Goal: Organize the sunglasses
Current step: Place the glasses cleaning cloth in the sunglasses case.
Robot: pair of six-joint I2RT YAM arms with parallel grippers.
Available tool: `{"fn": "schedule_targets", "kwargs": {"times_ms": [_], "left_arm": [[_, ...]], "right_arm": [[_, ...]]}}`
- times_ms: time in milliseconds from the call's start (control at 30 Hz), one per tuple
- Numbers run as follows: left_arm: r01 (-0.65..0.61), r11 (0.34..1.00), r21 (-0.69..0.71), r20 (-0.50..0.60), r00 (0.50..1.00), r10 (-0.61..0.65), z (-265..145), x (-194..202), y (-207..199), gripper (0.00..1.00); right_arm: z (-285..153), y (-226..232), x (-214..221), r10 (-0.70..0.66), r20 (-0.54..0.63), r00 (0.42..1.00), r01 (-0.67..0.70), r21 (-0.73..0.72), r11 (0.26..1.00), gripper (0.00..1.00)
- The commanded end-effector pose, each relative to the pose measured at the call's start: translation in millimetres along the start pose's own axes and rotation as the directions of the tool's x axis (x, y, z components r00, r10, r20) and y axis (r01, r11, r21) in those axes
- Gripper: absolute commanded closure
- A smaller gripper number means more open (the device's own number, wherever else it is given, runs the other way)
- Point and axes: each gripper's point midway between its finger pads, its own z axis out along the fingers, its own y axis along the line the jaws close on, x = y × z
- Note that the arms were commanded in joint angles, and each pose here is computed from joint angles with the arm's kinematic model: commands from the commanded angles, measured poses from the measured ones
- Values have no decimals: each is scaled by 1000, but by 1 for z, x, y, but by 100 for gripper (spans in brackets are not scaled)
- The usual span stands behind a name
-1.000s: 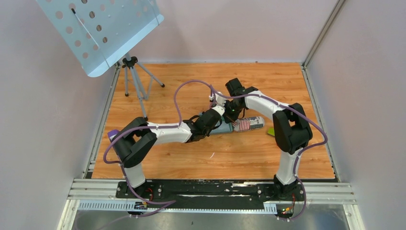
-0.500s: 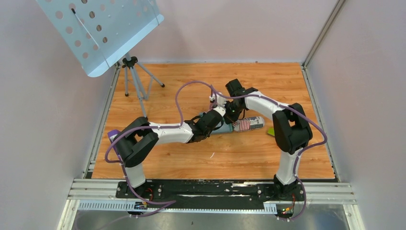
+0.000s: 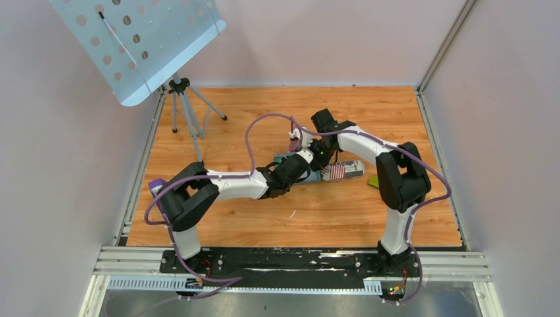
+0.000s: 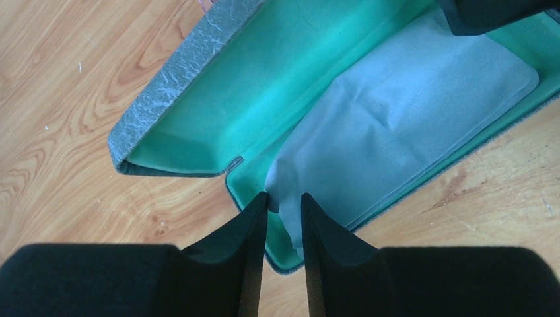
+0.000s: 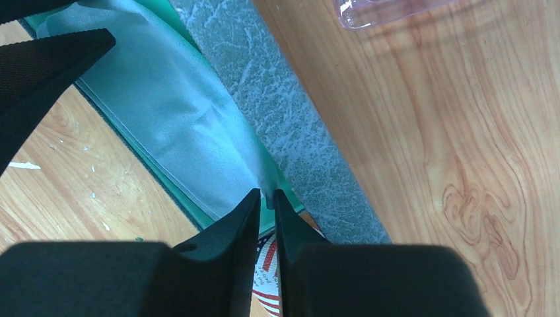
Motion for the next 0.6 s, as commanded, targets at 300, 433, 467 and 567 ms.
{"fn": "schedule_targets", "kwargs": {"times_ms": [300,433,467,567], "left_arm": [[2,1000,-8,72,997,-2,-27,-26,-1,68],[6,1000,-14,80,997,-5,-32,-28,0,67],[11,1000,-16,83,996,-9,-34,-29,1,66],[15,1000,-23,89,996,-13,-38,-31,5,65]], "right_arm": [[-18,10,11,41,-5,999,-41,20,999,77],[-21,12,10,46,4,999,-46,22,999,76],[-23,12,9,47,8,999,-47,25,999,76],[-28,13,7,43,18,999,-44,33,998,76]]}}
